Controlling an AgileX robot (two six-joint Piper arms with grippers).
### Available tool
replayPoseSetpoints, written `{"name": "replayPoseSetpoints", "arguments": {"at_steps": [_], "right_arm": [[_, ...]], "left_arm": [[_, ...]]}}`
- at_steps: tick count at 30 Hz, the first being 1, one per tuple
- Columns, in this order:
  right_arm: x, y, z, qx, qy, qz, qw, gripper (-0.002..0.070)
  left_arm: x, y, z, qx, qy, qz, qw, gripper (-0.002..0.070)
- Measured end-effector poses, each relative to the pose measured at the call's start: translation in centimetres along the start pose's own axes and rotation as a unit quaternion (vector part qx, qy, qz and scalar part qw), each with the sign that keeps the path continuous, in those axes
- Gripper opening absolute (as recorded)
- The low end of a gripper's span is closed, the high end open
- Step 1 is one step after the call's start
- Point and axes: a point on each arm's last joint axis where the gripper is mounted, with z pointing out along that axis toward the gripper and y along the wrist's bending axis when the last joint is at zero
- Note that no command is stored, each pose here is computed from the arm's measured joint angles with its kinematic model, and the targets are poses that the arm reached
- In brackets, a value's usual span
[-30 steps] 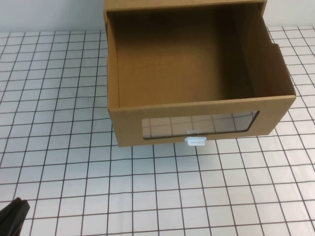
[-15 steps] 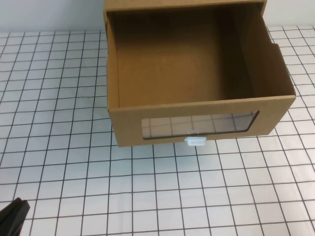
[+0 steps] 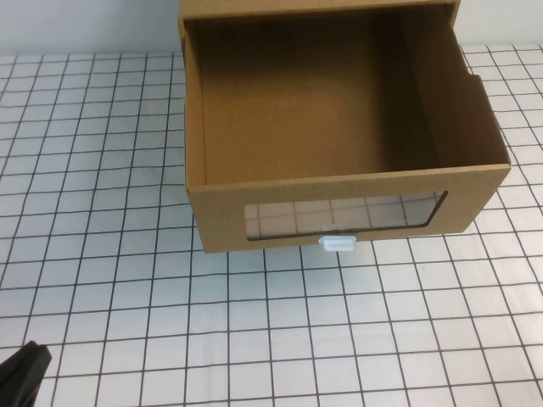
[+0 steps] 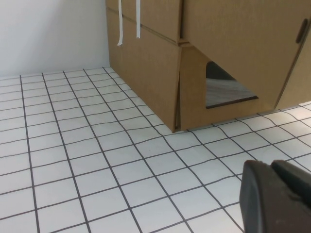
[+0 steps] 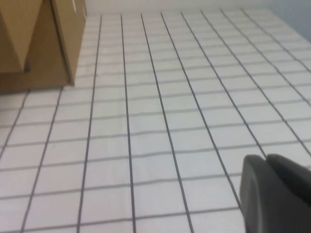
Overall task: Open the shoe box
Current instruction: 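Pull the top drawer of the cardboard box fully open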
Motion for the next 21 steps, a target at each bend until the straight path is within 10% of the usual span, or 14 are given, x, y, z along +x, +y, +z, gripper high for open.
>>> {"name": "replayPoseSetpoints", "arguments": {"at_steps": [21], "right_arm": [[0.58, -0.08, -0.02, 0.005, 0.032, 0.006, 0.999, -0.0014]], "left_arm": [[0.02, 0.0, 0.0, 0.0, 0.001, -0.001, 1.0, -0.0005]]}}
